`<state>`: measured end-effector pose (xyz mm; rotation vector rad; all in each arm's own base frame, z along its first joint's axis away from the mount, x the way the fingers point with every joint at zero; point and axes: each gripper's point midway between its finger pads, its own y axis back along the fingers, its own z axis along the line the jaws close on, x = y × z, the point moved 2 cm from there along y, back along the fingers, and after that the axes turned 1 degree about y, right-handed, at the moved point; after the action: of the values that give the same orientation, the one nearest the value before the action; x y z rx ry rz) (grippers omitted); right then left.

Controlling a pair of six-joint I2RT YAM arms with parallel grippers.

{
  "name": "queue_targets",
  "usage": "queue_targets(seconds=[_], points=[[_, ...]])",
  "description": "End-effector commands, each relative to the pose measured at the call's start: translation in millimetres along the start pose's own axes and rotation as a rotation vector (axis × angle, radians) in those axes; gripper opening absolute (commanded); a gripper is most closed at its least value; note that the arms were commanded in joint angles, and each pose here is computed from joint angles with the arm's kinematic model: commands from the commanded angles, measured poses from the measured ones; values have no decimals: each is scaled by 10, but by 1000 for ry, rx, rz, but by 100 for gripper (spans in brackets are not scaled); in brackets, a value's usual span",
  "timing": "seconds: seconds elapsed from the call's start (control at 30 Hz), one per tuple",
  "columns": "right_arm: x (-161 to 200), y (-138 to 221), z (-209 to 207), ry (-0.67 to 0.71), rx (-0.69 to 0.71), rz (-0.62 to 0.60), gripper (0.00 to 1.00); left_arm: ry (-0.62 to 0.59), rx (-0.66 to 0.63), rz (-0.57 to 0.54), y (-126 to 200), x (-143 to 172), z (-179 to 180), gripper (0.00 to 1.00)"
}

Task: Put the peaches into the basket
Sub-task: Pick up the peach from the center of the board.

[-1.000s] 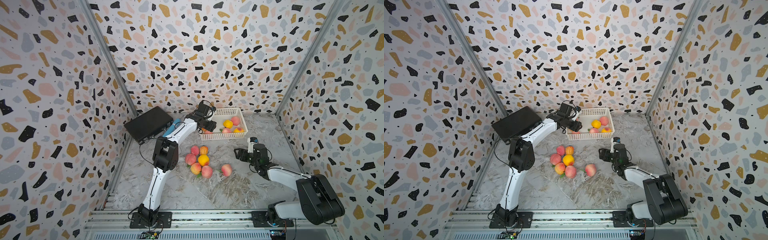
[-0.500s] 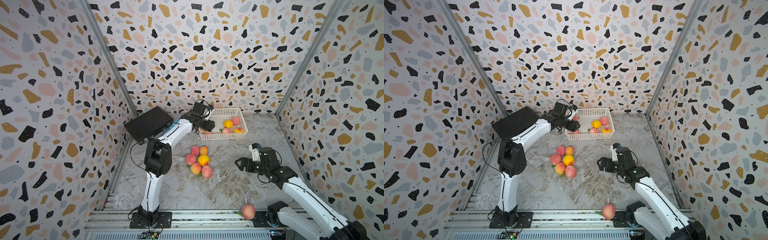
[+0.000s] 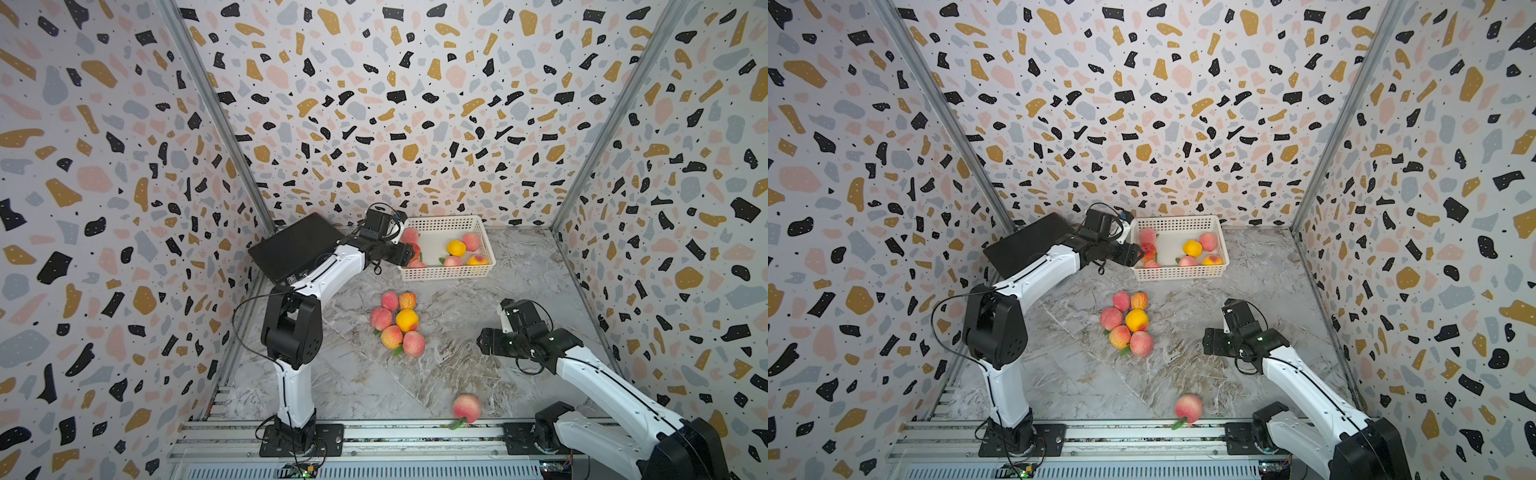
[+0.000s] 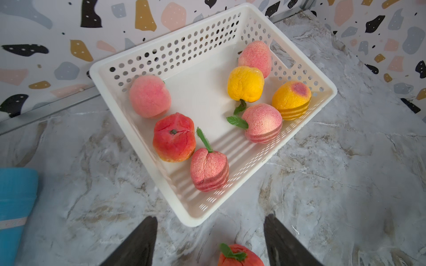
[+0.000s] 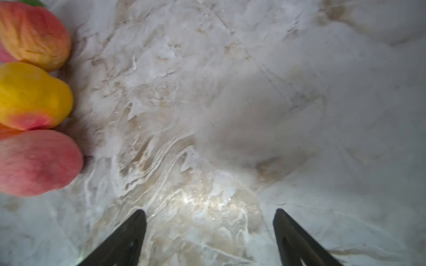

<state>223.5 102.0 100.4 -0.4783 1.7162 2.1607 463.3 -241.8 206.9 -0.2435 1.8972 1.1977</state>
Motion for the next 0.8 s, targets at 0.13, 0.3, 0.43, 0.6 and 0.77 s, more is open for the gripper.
queue_targets(seconds=[0.13,0.3,0.43,0.6,0.77], points=[[-820,128,-349,58,336,-337,94,103,-105,-138,643,4,366,76],[-1154,90,-727,96,565,-454,99,226,-234,-217,979,388,760,80],[-1353,104,-982,116,687,-558,99,286,-343,-198,1112,806,1039,83],[-1343,-48,-1167,79,626,-568,99,351,-387,-193,1215,1171,1213,84],[-1217,73,-938,-39,458,-359,98,369,-369,-170,1213,1292,1175,84]])
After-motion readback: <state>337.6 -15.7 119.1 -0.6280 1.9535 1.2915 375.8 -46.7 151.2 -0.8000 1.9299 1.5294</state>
